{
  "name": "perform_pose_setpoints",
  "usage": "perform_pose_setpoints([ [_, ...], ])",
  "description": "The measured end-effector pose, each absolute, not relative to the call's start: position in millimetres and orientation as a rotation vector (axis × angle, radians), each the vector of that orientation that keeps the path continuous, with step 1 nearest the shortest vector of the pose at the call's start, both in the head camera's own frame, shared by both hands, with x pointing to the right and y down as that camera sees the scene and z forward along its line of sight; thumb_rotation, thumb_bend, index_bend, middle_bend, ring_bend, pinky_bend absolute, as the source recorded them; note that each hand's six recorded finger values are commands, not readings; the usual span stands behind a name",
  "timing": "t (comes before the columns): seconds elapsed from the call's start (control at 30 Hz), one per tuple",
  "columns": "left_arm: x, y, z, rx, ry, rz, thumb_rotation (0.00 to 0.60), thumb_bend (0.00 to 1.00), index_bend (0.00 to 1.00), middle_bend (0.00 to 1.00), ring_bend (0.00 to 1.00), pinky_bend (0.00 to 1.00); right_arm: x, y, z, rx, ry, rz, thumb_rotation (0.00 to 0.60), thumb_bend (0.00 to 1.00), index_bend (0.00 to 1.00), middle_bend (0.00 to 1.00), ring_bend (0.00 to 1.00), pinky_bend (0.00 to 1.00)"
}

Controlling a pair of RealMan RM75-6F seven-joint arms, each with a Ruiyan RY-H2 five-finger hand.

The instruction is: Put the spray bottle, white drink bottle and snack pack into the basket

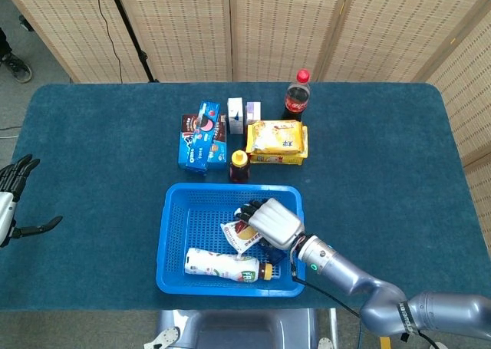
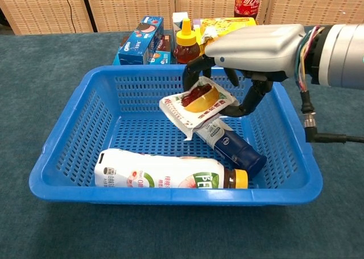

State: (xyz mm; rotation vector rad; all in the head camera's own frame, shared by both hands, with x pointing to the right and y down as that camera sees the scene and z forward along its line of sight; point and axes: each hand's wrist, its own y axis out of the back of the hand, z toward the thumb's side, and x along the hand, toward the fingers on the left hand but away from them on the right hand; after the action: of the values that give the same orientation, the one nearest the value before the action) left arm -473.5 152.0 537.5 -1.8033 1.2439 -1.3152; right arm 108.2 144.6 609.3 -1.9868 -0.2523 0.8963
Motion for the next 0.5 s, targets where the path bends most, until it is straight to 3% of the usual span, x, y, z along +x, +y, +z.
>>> perform_pose_setpoints([
  [0.17, -473, 152, 538, -1.806, 1.24, -1.316, 0.493, 0.14, 0.0, 0.0, 0.0, 0.0, 108, 146, 604, -1.983, -0.236, 0.908, 0.6, 0.0, 0.0, 0.0, 0.0, 0.09],
  [0.5, -475, 155, 537, -1.778, 1.23, -1.327, 0.492, 0.14, 0.0, 0.0, 0.0, 0.0, 145, 129, 565, -1.898, -0.421, 0.895, 0.6, 0.0, 0.0, 0.0, 0.0, 0.0],
])
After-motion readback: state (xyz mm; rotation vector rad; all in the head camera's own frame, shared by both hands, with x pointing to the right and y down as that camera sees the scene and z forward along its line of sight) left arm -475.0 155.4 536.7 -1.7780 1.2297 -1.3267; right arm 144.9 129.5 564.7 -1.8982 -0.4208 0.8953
